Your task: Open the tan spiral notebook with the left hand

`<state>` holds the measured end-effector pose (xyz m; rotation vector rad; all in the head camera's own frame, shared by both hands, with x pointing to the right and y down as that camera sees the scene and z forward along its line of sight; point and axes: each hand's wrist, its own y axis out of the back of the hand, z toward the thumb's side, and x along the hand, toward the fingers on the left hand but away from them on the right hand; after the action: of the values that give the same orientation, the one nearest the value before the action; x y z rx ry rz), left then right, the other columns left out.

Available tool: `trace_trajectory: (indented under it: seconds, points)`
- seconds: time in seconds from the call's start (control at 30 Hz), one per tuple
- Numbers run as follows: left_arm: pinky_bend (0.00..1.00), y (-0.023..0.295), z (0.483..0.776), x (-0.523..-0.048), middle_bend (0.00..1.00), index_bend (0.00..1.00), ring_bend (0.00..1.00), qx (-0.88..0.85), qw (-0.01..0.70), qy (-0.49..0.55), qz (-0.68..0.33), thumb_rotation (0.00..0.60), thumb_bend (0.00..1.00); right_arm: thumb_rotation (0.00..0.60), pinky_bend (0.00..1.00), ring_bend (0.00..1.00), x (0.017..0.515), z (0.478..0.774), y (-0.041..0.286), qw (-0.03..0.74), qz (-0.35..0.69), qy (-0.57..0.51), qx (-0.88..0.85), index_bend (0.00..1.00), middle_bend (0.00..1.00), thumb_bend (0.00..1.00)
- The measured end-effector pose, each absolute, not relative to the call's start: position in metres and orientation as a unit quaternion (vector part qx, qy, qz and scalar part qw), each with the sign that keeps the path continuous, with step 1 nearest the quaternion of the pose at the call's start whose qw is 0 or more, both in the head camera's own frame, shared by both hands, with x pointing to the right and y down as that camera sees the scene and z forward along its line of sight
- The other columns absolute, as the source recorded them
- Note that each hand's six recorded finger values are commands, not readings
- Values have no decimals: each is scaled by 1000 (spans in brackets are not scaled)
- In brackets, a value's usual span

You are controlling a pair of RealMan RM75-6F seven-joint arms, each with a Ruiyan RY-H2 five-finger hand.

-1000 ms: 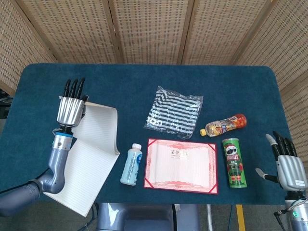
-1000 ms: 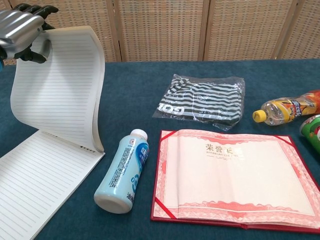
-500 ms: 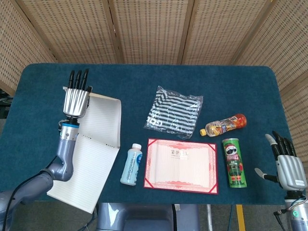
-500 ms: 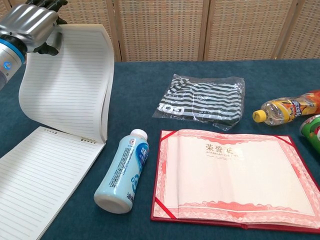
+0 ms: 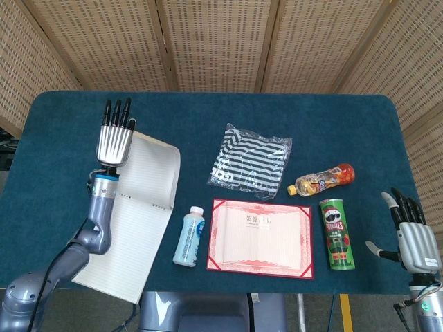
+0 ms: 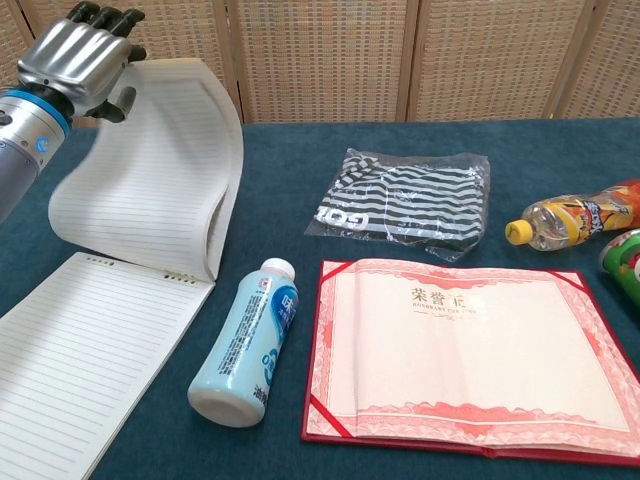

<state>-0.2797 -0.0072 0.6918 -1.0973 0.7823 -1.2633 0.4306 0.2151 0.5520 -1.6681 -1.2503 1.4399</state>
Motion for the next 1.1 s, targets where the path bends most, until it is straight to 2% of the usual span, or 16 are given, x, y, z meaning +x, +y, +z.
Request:
trace_trajectory:
  seconds: [0.2,0.67,0.73,0.8,0.87,0.93,1.1]
  points:
    - [0,-7,696,-280,0,169,0,-466,608,331,-551,600,468,600,0,0,430,551,215,298,540,-474,-629,30,0,40]
    - [0,-2,704,-286,0,153,0,-467,601,329,-560,600,455,600,0,0,431,551,215,298,539,-474,-630,30,0,42]
    - [0,-1,704,-286,0,145,0,-471,597,334,-557,600,369,600,0,0,431,551,215,298,539,-474,-630,30,0,42]
    - [0,2,703,-287,0,127,0,-477,591,344,-552,600,160,600,0,0,431,551,215,298,539,-473,-630,30,0,41]
    - [0,5,700,-289,0,113,0,-486,584,356,-544,600,36,600,0,0,431,551,214,297,540,-473,-630,30,0,40]
    - [0,8,698,-292,0,104,0,-493,578,364,-539,600,1,600,0,0,431,551,215,298,540,-472,-630,30,0,42]
    - [0,21,689,-300,0,54,0,-518,559,387,-520,600,0,600,0,0,429,551,216,303,542,-468,-629,30,0,42]
